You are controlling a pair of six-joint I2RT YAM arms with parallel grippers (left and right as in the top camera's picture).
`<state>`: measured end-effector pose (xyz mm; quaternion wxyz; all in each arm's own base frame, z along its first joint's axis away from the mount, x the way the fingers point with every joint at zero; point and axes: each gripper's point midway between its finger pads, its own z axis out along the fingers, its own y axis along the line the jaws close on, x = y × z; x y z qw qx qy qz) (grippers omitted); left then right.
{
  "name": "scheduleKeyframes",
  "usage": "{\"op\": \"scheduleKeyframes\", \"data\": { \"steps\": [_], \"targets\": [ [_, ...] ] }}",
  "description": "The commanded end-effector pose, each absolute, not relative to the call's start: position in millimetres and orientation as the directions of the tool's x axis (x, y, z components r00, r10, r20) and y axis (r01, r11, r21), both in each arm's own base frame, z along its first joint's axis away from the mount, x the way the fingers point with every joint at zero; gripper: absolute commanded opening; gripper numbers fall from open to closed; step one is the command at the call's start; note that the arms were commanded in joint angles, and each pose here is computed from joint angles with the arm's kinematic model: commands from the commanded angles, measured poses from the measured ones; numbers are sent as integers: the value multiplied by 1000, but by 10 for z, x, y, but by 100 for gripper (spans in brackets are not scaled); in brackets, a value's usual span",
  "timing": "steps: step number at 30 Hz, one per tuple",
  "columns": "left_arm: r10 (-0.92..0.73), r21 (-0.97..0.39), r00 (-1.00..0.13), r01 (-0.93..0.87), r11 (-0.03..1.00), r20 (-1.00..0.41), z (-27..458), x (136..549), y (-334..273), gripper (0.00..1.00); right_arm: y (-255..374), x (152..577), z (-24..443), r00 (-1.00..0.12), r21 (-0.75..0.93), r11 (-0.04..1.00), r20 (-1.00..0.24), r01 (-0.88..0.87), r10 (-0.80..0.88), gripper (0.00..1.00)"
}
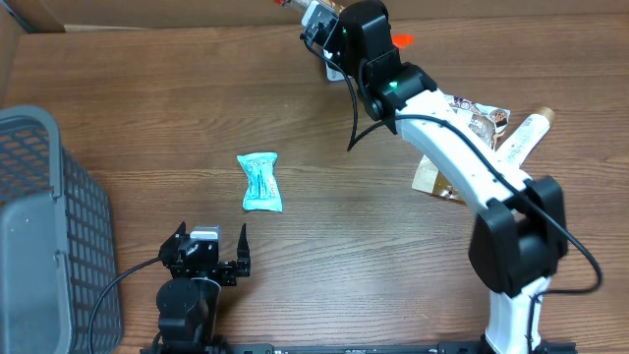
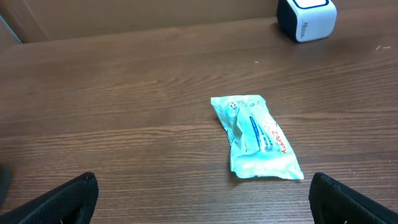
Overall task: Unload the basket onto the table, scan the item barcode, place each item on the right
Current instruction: 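Lift the spaghetti package up to the white scanner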
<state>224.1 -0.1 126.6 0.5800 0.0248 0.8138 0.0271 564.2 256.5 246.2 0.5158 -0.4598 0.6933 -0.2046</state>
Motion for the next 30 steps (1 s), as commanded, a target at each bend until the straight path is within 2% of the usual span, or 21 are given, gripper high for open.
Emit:
{"op": "scheduleKeyframes", "data": {
  "steps": [1,7,9,16,30],
  "targets": [
    [59,64,-324,-4,998,-944,1254,2240,14,100,2454,5929,2907,56,-876,412,-438,-253,-897,4],
    [59,64,-324,-4,998,-944,1254,2240,14,100,2436,6225,2981,129,-904,421,-427,-73,-895,4],
    [59,64,-324,-4,998,-944,1254,2240,14,99,2469,6283,2933,153,-918,395,-396,-35,-905,4],
    [59,64,-324,-4,998,-944,1254,2240,14,100,2668,6355,2672,248,-926,373,-374,-55,-894,4],
    [59,64,-324,-4,998,-944,1254,2240,14,100,2752,6334,2530,247,-930,353,-367,-99,-897,4]
  ]
}}
